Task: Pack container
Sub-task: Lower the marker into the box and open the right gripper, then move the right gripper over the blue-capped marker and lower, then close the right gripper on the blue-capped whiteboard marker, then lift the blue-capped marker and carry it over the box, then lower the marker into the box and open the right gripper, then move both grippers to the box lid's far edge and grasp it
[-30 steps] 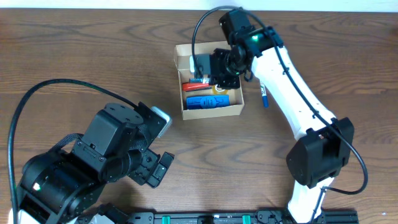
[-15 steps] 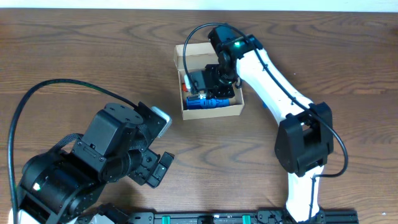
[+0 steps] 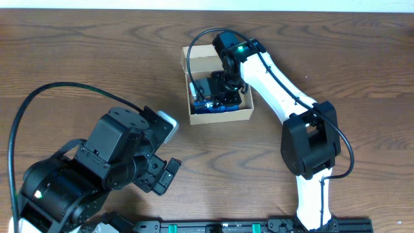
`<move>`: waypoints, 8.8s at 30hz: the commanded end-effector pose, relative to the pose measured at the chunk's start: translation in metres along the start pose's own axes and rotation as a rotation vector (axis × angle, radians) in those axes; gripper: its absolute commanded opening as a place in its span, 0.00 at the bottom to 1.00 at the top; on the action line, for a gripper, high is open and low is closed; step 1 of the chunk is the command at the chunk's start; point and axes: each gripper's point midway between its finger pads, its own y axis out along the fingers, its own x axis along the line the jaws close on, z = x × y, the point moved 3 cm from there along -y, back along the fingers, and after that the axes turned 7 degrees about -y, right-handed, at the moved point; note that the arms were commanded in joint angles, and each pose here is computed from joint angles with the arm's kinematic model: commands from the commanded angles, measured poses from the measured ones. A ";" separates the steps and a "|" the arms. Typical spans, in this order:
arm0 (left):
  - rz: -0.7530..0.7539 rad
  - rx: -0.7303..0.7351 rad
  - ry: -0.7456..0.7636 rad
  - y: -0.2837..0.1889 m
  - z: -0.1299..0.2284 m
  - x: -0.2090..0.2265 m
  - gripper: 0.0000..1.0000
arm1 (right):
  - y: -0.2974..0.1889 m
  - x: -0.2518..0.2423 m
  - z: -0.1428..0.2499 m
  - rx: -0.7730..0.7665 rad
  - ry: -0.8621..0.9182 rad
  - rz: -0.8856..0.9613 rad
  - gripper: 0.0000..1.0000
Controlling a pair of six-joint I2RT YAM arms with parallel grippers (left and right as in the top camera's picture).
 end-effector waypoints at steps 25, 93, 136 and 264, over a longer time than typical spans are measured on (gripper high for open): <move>-0.005 -0.001 -0.003 -0.001 0.001 0.001 0.95 | -0.102 -0.058 0.004 -0.057 0.477 0.349 0.39; -0.005 -0.001 -0.003 -0.001 0.001 0.001 0.95 | 0.003 0.010 0.215 0.150 1.579 0.506 0.02; -0.005 -0.001 -0.003 -0.001 0.001 0.001 0.95 | -0.047 -0.026 -0.010 -0.070 0.050 0.246 0.01; 0.434 -0.088 -0.924 0.360 -0.142 0.200 0.06 | 0.000 -0.113 0.152 -0.633 1.692 0.163 0.01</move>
